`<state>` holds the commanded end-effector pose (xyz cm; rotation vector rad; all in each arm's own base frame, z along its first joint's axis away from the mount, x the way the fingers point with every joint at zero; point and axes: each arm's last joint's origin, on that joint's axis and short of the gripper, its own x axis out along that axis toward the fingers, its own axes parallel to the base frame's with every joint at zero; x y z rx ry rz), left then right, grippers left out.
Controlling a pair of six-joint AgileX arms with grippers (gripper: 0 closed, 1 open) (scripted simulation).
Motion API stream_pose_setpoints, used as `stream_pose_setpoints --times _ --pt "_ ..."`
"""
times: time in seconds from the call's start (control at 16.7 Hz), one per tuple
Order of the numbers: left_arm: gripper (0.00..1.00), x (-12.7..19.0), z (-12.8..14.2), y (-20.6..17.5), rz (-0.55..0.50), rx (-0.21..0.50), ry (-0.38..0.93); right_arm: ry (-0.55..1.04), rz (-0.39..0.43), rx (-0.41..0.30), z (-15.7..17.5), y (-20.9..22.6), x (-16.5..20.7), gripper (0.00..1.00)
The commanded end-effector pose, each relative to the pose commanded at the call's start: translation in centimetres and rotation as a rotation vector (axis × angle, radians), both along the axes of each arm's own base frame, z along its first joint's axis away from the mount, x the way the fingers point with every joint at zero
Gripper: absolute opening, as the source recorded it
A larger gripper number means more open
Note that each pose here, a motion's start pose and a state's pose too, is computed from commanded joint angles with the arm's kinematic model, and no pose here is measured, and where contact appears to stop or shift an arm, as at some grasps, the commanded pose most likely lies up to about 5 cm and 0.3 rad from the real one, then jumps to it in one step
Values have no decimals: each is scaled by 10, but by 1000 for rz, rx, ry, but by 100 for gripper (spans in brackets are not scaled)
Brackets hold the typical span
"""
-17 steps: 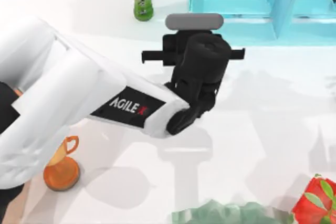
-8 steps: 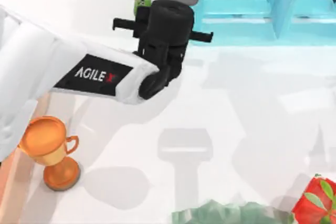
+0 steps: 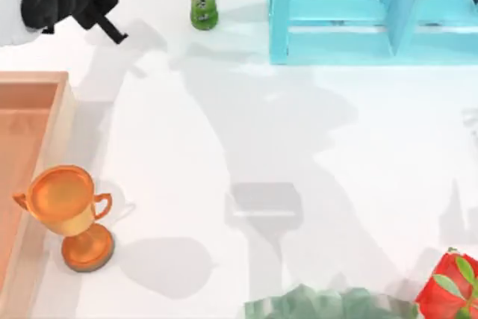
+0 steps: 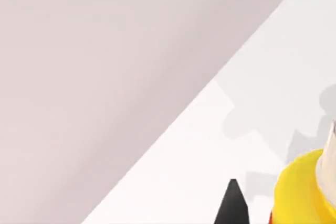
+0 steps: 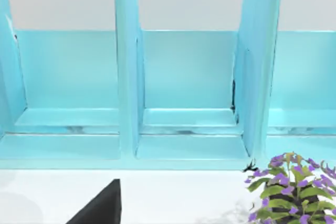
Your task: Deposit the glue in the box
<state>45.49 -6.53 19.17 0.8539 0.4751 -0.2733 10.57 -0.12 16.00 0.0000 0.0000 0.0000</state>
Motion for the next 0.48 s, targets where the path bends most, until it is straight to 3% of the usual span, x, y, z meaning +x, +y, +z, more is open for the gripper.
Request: stream_pose_setpoints --times 0.12,0.24,0.36,0.48 --pt "0 -4 7 59 -122 119 89 0 0 0 0 0 0 100" --pt "0 -18 10 116 -248 179 171 0 0 0 0 0 0 100" --pt "0 -42 8 166 -366 173 237 0 0 0 0 0 0 100" --pt "0 -72 2 208 -468 109 279 0 0 0 0 0 0 100"
